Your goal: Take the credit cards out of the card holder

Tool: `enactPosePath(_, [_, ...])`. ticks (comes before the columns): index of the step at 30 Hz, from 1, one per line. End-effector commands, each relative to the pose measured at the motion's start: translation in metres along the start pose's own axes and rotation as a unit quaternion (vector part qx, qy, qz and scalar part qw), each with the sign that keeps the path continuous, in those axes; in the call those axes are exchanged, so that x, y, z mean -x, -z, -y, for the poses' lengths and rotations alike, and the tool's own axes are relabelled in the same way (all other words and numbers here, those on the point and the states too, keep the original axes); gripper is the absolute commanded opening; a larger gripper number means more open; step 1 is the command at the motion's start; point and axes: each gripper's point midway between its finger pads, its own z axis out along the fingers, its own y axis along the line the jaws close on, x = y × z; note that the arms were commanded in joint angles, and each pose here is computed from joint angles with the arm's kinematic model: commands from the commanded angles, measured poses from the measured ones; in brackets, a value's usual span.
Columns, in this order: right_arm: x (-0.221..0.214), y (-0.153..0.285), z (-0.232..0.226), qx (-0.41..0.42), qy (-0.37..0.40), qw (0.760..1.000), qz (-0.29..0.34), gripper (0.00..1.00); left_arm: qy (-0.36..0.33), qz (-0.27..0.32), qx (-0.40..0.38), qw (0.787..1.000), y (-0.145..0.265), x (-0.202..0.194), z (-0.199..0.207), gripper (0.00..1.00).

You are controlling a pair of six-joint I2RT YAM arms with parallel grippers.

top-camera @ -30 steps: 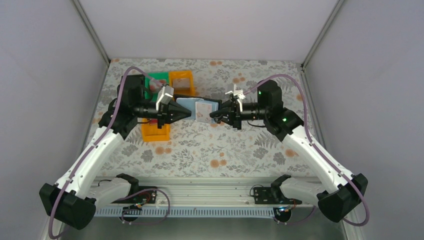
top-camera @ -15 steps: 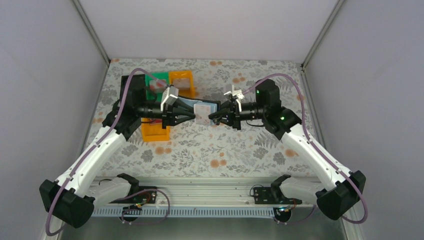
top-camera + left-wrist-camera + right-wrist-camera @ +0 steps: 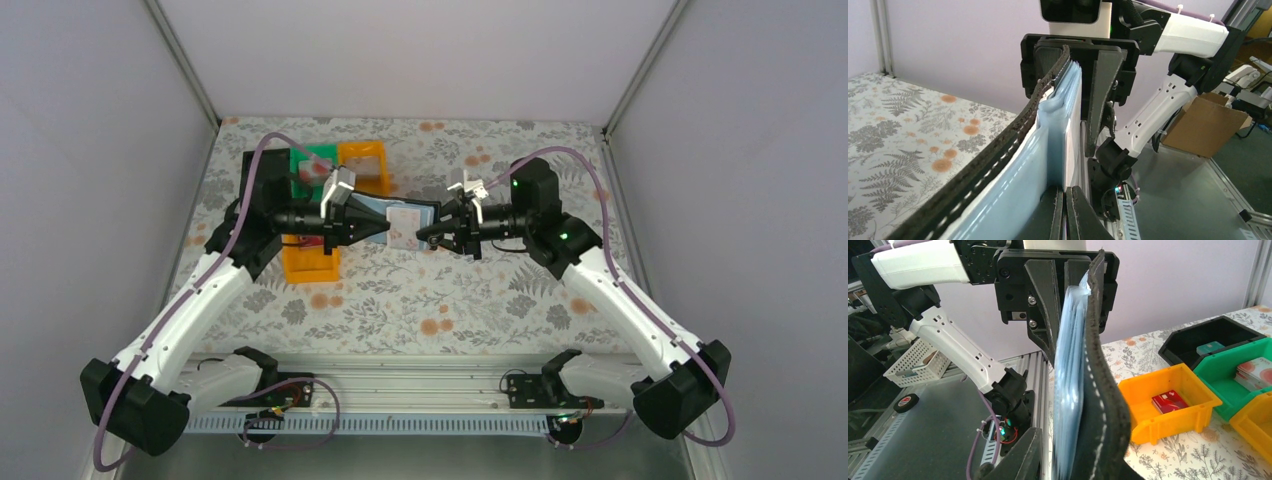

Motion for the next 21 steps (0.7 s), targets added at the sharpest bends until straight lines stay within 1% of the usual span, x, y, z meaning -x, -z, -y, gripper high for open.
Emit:
enactPosePath(1, [0.007, 0.005, -0.008, -0.005, 0.028, 1.000, 0.010, 0.22, 0.001, 0.010, -0.009, 1.000, 0.005, 0.006, 0.006, 0.02])
enactPosePath(7, [-0.001, 0.005, -0.005, -0.011, 0.014, 1.000, 0.001, 0.07, -0.004, 0.010, -0.007, 1.000, 0.007, 0.006, 0.006, 0.02])
enactPosePath(10, [-0.002, 0.008, -0.003, -0.021, 0.016, 1.000, -0.001, 0.04, -0.018, 0.007, -0.007, 1.000, 0.009, 0.008, 0.007, 0.03])
enactPosePath(19, [-0.002, 0.012, 0.000, -0.030, 0.017, 0.999, -0.005, 0.04, -0.039, -0.011, 0.003, 0.999, 0.012, -0.001, 0.004, 0.02])
enactPosePath(21, [-0.003, 0.012, 0.000, -0.030, 0.016, 0.999, -0.007, 0.06, -0.044, -0.012, 0.003, 0.999, 0.012, -0.001, 0.004, 0.02])
